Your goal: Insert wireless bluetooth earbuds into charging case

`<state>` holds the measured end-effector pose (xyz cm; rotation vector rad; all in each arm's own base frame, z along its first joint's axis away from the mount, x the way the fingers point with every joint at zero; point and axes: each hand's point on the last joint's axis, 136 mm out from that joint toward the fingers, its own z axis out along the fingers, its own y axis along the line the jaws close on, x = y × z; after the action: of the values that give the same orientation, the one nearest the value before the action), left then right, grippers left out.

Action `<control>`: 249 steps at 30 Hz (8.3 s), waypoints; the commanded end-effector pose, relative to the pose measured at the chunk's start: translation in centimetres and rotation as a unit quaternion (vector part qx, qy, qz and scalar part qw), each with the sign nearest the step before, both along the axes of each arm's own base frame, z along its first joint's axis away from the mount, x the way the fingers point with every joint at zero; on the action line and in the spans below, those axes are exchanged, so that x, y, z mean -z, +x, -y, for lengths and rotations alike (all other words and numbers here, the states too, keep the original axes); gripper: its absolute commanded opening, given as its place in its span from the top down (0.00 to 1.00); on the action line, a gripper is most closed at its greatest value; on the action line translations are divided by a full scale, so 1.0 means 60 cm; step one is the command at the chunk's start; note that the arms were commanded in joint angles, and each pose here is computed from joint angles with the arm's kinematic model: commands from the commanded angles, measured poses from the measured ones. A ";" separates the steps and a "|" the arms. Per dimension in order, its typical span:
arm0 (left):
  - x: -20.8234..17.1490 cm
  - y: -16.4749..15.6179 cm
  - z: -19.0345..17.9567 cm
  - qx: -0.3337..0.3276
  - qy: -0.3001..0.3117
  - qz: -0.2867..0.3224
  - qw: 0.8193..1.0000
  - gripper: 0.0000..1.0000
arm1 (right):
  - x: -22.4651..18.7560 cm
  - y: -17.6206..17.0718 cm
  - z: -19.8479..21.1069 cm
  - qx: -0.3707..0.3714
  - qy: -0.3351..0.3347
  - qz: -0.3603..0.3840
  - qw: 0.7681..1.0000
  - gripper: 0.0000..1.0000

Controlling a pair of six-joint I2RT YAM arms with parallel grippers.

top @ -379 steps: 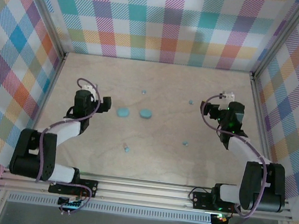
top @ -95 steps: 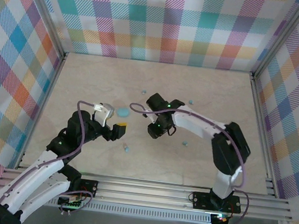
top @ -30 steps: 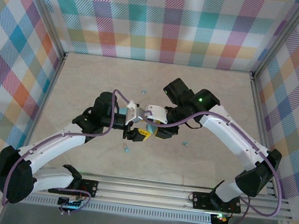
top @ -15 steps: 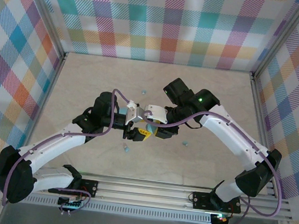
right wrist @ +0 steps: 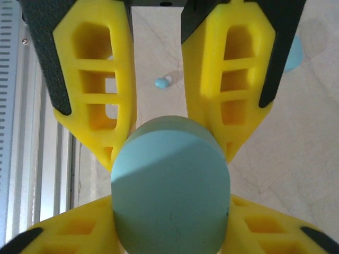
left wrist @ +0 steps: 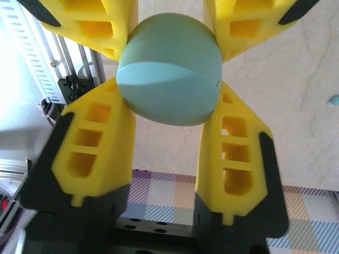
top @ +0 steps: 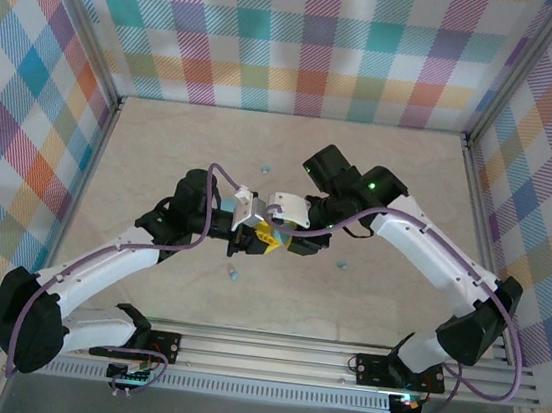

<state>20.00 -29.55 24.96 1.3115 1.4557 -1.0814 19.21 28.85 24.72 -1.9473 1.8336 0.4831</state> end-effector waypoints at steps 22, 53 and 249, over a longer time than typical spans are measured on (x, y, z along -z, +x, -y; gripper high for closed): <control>-0.034 0.042 -0.087 -0.188 -0.088 -0.044 0.977 0.89 | -0.078 0.089 0.005 0.240 0.205 0.047 0.948 0.00; -0.075 0.036 -0.055 -0.113 -0.113 -0.089 0.983 0.92 | -0.065 0.084 -0.036 0.200 0.232 0.000 0.952 0.08; -0.017 0.127 -0.054 -0.207 -0.034 -0.080 0.975 0.97 | 0.373 0.508 0.262 0.574 -0.224 -0.068 0.785 0.66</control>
<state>27.93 -26.31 24.53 0.8161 1.7511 -0.9671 50.11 13.06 2.77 -0.5785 2.9177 -0.2445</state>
